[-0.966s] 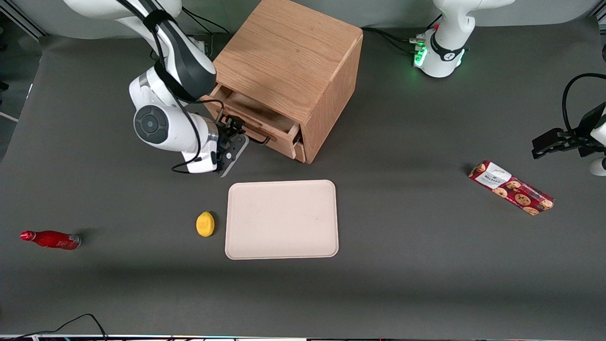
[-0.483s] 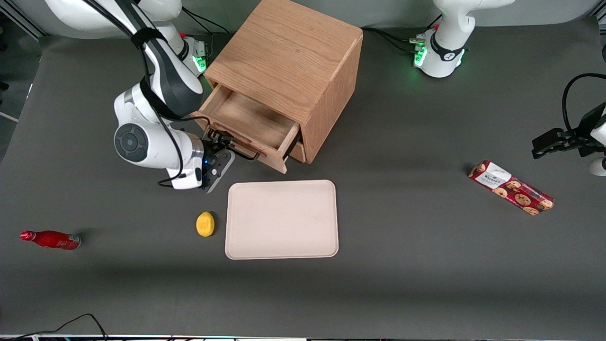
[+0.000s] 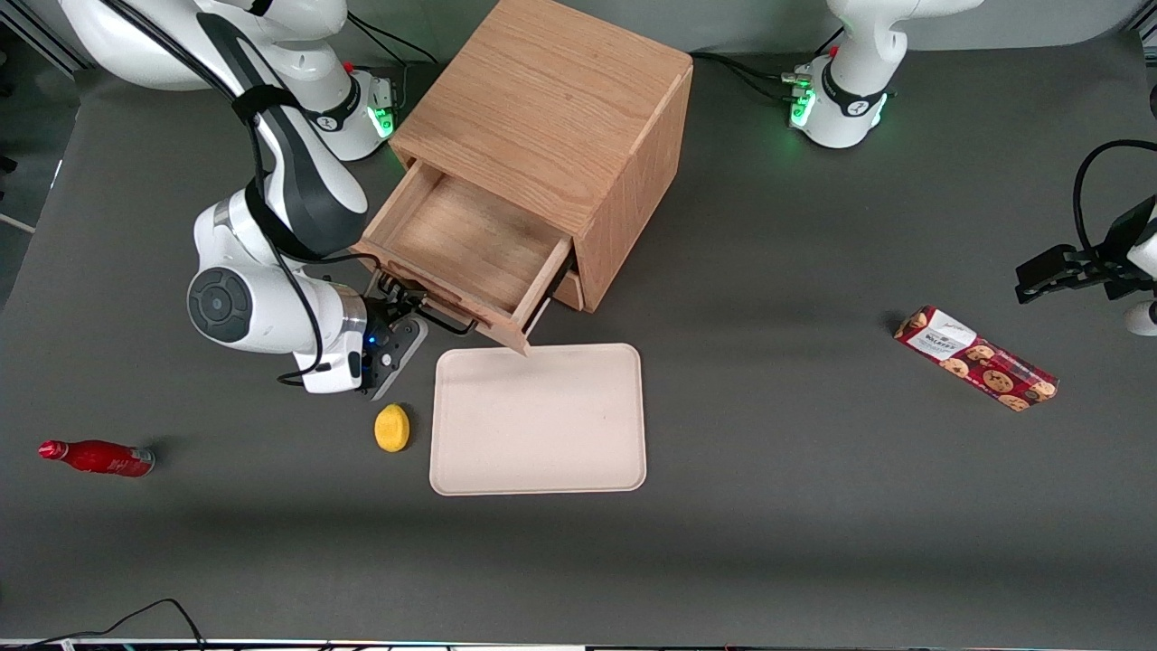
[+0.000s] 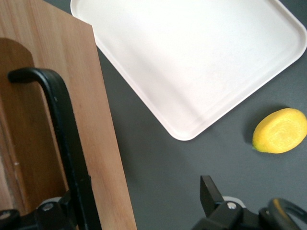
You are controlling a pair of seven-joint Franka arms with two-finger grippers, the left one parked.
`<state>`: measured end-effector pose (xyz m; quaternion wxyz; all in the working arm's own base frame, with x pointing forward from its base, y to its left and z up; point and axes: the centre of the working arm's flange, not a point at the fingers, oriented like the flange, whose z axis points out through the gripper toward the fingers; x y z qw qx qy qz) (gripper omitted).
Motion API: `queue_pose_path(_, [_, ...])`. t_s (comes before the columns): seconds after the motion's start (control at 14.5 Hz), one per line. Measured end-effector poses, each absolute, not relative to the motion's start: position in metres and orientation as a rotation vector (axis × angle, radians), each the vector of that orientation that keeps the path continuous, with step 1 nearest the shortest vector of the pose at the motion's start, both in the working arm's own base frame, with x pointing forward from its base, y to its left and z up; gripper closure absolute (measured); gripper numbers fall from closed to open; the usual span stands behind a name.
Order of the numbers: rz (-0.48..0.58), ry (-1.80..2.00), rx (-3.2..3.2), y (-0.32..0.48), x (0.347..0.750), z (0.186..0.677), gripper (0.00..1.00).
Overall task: Open upper drawer
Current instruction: 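Pull the handle with the right gripper, sliding the drawer out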
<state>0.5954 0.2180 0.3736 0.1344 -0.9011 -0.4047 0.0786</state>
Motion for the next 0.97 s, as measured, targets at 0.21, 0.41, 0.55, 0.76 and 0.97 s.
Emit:
queue_pose_path(0.21, [0.212,-1.194,-2.609,0.210,0.605,0.373,0.00])
queue_pose_path(0.41, [0.201,-1.205,-2.608,0.197,0.613,0.371,0.00])
queue_pose_path(0.55, [0.199,-1.215,-2.602,0.191,0.617,0.371,0.00])
queue_pose_path(0.76, [0.198,-1.225,-2.593,0.184,0.626,0.372,0.00])
queue_pose_path(0.97, [0.204,-1.231,-2.580,0.181,0.635,0.372,0.00])
